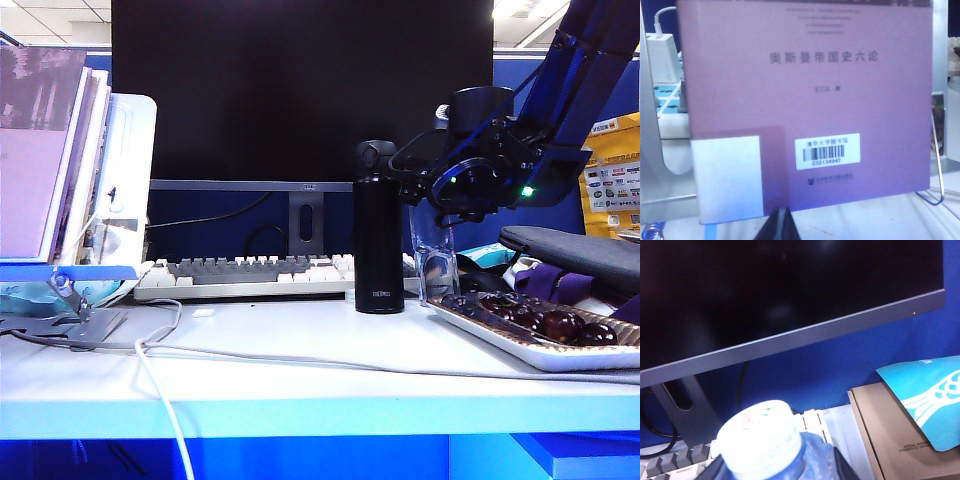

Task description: Pick up the mineral water bottle and place it vertically to the right of the black thermos cup.

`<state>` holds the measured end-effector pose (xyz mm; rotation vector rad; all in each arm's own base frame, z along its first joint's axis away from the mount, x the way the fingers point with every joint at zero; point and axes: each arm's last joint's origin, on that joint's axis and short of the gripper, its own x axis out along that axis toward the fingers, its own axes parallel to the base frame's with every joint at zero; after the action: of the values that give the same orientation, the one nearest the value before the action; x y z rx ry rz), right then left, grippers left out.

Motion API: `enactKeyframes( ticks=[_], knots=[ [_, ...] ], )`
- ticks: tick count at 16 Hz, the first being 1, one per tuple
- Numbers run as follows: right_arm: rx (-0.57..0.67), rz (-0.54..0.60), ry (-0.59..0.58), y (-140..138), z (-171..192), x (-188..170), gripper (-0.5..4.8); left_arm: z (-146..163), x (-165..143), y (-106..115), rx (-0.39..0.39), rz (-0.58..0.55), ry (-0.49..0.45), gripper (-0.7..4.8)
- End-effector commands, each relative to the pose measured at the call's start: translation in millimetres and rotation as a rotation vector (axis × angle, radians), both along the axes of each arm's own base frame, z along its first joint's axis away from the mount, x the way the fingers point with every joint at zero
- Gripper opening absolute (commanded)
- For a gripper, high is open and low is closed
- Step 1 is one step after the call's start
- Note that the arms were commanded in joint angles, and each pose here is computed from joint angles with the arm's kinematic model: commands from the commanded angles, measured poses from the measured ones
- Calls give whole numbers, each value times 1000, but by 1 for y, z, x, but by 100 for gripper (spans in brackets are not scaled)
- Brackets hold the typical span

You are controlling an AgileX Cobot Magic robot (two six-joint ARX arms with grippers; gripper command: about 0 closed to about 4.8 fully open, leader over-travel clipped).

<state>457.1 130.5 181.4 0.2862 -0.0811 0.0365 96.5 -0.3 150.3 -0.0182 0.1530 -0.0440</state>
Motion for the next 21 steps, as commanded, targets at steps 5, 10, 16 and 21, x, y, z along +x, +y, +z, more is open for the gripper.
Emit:
enactKeyframes(
  ticks=[5,10,16,21],
  knots=[
    [-2,21,-18,1,4,0,328,-1,0,0,3,-5,7,-4],
    [-59,11,-95,0,15,-2,371,-1,0,0,3,-5,7,-4],
    [-77,-4,-107,-5,17,-1,369,-1,0,0,3,-5,7,-4],
    [-134,-39,-136,-16,32,-1,370,-1,0,0,3,-5,7,-4]
  ],
)
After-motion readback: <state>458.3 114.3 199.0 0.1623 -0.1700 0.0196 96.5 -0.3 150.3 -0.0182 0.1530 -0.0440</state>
